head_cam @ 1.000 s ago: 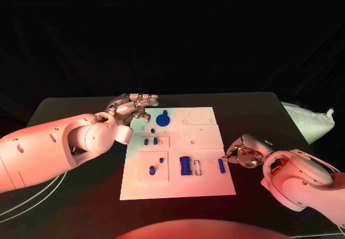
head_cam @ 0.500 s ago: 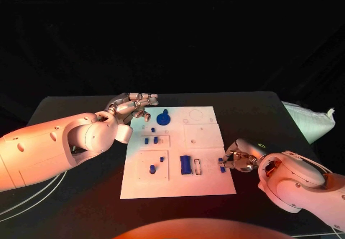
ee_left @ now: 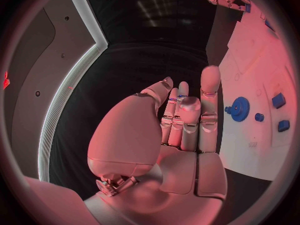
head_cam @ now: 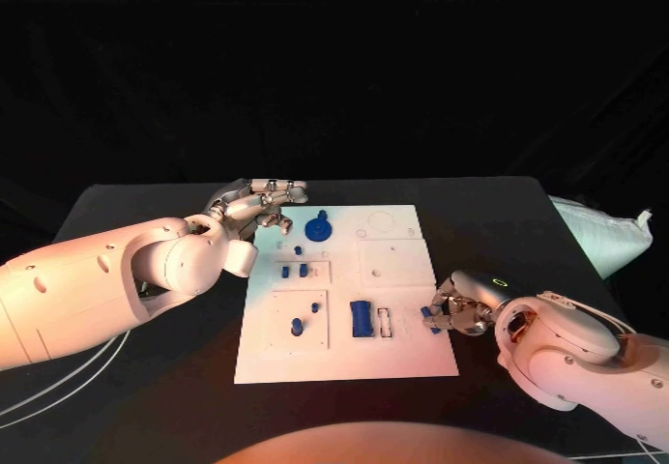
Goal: Assemble the parts on the task board
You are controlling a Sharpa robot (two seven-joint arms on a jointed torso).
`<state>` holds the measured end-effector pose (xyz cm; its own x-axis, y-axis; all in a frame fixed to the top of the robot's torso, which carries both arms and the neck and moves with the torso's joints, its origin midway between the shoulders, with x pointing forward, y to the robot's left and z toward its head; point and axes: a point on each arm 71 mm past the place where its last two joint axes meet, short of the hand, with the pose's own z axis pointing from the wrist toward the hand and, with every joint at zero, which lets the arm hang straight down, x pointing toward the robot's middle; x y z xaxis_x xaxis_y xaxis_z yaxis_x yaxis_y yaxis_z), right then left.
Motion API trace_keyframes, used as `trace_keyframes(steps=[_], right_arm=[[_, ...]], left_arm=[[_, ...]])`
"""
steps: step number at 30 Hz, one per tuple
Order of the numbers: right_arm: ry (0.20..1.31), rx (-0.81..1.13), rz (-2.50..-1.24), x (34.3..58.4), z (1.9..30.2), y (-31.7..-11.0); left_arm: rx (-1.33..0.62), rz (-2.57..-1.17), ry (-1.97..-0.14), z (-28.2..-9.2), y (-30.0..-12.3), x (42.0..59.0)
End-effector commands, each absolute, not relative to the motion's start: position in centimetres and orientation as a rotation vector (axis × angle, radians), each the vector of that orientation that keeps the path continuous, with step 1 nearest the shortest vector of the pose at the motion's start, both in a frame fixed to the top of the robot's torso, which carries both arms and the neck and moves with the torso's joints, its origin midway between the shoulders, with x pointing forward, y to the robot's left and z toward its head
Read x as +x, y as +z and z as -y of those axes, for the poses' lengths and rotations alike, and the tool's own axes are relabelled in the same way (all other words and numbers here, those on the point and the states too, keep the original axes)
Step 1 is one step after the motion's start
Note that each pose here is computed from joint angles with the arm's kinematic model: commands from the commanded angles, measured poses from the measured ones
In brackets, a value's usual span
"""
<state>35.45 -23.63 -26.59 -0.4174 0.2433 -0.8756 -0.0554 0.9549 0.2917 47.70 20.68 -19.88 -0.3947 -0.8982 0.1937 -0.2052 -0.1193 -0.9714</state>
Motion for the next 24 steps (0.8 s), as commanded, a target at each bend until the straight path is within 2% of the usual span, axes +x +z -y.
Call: trace_keyframes(steps=[1,24], right_arm=[[0.282,0.028,-1.996,35.4,23.5,-27.0],[0.264,-0.083,-1.989,35.2,22.0,-27.6]], left_arm=[[-1.223,-1.59,-1.584,-20.4,-19.8,47.6],[-1.221,-1.595,-1.59,-20.3,-19.7,47.5]])
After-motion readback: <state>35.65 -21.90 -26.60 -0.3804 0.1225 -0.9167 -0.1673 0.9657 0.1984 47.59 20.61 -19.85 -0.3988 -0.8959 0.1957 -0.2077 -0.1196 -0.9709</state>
